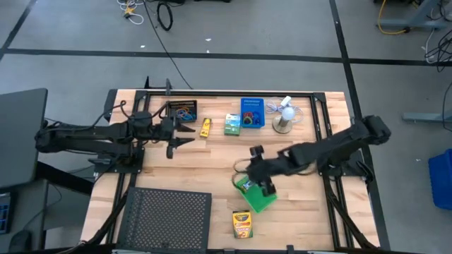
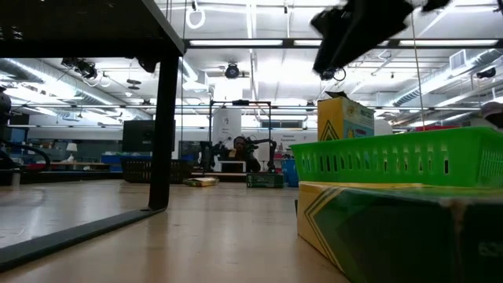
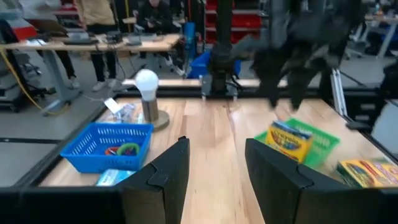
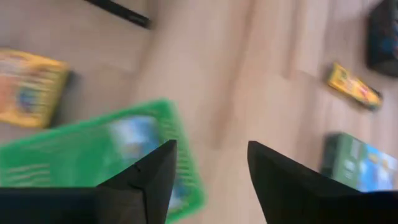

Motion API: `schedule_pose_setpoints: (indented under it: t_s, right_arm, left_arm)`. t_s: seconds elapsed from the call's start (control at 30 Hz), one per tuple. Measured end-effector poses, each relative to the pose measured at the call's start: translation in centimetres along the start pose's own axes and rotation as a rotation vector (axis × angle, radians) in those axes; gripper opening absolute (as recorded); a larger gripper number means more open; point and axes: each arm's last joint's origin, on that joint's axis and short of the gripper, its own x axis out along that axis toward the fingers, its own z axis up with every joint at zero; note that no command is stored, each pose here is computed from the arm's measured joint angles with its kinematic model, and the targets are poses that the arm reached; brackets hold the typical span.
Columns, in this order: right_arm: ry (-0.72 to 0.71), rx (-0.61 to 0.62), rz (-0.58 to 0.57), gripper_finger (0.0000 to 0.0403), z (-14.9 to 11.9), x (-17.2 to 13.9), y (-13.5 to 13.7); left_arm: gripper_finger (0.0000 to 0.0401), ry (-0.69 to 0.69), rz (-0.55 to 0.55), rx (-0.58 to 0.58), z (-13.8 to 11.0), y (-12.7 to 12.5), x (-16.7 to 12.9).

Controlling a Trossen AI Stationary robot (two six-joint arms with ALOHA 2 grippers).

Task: Pick & Place Office Desk Supplies
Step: Put the small crayon box into the green bin

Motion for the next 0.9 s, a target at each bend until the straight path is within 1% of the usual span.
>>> schedule_pose_setpoints:
  t_s: [0.1,0.3,0.43,0.53,0.6,0.7,0.8,0.9]
  right_arm:
    - [0.027,0.03,-0.038,0.0196,-0.4,1.1,-3.0]
    - [0.017,0.119,-0.04,0.0199,-2.5,1.7,-10.5]
    - [-0.012,0.156,-0.032,0.0201,-4.2,2.0,-14.3]
    - [-0.083,0.184,-0.022,0.0194,-5.0,2.1,-16.8]
    - [-0.102,0.207,-0.012,0.0185,-5.7,2.6,-18.1]
    - [-0.093,0.213,-0.008,0.0165,-6.0,3.8,-19.9]
    - [-0.067,0.194,0.002,0.0149,-5.3,5.1,-21.3]
    - [-0.005,0.175,0.043,0.0143,-4.4,6.4,-22.4]
  left_arm:
    - [0.0166,-0.024,0.021,-0.011,0.2,0.1,0.3]
    - [0.0166,0.0,0.028,0.003,-0.2,0.2,0.8]
    - [0.0166,0.021,0.028,-0.015,-0.6,0.2,1.2]
    - [0.0166,0.022,0.045,-0.029,-0.7,0.3,1.6]
    - [0.0166,0.021,0.059,-0.037,-0.7,0.3,1.8]
    - [0.0166,0.016,0.081,-0.038,-0.8,0.4,2.1]
    - [0.0166,0.022,0.097,-0.038,-1.0,0.5,2.6]
    - [0.0166,0.029,0.117,-0.035,-1.3,0.6,3.0]
